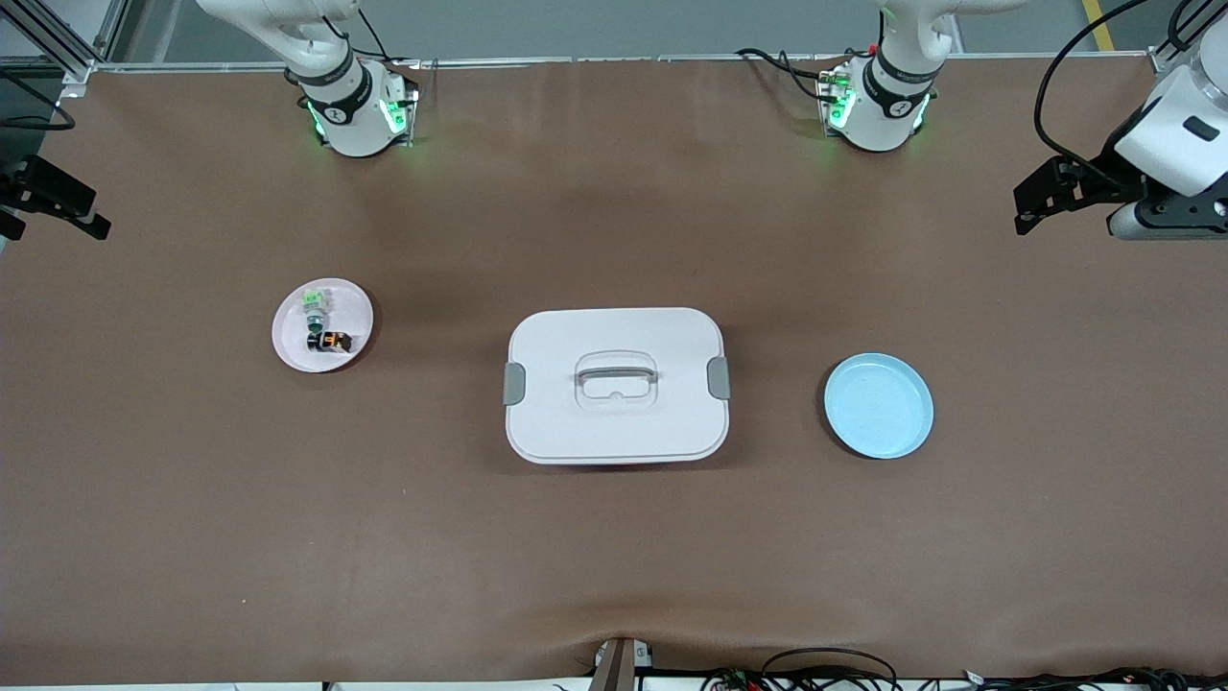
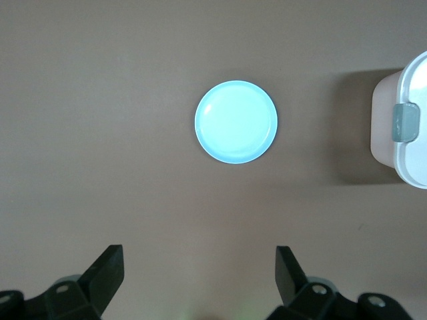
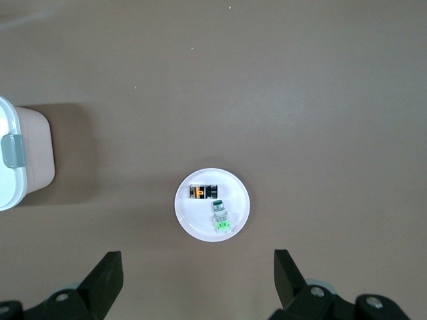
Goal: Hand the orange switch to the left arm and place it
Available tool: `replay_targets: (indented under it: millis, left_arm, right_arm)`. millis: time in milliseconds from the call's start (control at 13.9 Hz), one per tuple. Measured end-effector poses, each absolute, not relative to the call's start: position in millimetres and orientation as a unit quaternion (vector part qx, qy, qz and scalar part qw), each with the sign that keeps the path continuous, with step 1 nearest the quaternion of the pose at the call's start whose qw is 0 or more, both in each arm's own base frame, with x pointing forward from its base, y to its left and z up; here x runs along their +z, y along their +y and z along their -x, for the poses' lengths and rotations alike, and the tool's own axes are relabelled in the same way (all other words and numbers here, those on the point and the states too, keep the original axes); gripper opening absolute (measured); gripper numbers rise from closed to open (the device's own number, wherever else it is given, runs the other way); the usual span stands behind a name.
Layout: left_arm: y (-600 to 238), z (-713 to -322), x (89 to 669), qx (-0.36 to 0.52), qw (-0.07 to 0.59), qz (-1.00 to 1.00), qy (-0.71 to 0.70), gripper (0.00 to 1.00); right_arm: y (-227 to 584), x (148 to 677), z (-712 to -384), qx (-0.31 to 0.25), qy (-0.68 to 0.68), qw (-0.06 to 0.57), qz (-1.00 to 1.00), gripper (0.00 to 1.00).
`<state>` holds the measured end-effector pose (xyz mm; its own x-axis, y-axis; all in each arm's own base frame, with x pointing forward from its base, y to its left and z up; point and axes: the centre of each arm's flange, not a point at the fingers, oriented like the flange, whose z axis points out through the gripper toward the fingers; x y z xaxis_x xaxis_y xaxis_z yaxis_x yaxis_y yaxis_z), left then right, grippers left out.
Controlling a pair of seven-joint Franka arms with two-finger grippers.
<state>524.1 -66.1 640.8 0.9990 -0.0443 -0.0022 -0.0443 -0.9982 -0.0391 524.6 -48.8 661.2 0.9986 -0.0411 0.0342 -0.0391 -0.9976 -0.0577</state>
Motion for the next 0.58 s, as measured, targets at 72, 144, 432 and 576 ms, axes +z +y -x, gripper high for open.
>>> replay_targets:
  millis: [72,144,432,576]
  left_arm:
    - [-66.1,-524.1,640.8,0.001,0.02,1.0,0.022,1.0]
    - [-66.1,-524.1,640.8,0.001,0.02,1.0,0.022,1.0]
    - [-66.0,-524.1,641.9,0.0,0.019,1.0,0.022,1.0]
    - [-65.8,-524.2,642.6,-0.001,0.019,1.0,0.022,1.0]
  right_arm:
    - [-49.3,661.1,-524.5,-0.017,0.021,0.029,0.999,1.0]
    - [-49.4,661.0,-524.3,-0.017,0.024,0.03,0.999,1.0]
    - [-49.4,660.8,-524.1,-0.015,0.036,0.03,0.999,1.0]
    - [-49.3,660.6,-523.8,-0.014,0.037,0.03,0.999,1.0]
